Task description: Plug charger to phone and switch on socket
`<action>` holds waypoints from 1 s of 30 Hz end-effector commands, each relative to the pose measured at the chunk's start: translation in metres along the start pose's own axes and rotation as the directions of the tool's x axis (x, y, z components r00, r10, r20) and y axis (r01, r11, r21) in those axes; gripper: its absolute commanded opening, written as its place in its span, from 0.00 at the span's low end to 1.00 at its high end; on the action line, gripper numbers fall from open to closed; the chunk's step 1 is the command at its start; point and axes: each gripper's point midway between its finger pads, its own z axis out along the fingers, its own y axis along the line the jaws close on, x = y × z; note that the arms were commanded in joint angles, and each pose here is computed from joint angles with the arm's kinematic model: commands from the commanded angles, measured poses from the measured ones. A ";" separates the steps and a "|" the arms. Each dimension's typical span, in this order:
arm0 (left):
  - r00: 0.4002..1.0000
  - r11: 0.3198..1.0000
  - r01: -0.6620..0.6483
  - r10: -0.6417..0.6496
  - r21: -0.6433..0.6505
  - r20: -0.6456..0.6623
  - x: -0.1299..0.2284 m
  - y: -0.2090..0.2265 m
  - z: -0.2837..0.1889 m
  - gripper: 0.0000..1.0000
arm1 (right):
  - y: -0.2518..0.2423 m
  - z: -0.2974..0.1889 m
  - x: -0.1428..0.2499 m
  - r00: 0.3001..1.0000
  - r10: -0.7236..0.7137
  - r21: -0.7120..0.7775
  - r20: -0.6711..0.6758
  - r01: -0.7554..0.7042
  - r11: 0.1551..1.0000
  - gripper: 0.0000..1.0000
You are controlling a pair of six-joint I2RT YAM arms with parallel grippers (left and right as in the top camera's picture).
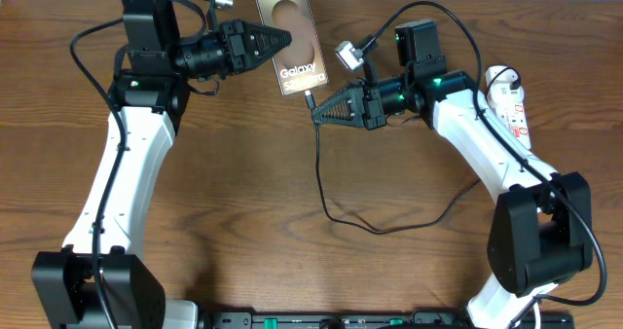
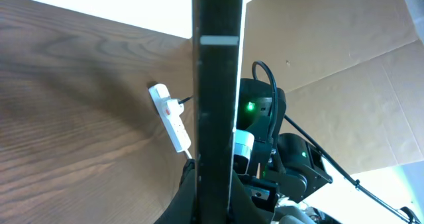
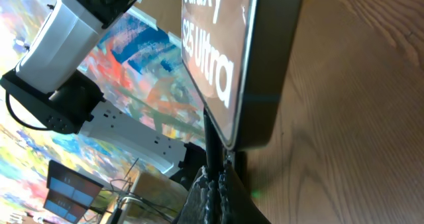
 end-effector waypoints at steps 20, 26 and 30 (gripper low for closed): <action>0.999 0.997 -0.042 0.044 0.064 -0.033 0.003 -0.020 -0.002 0.07 | 0.009 -0.002 -0.010 1.000 -0.013 -0.025 0.003 0.013 1.000 0.01; 0.998 0.997 -0.042 0.044 0.064 -0.032 0.003 -0.020 -0.002 0.07 | 0.009 -0.002 -0.014 0.999 -0.033 -0.025 0.004 0.033 0.999 0.01; 0.998 0.997 -0.042 0.044 0.064 -0.032 0.003 -0.020 -0.002 0.08 | 0.009 -0.002 -0.015 0.999 -0.045 -0.025 0.005 0.045 0.999 0.01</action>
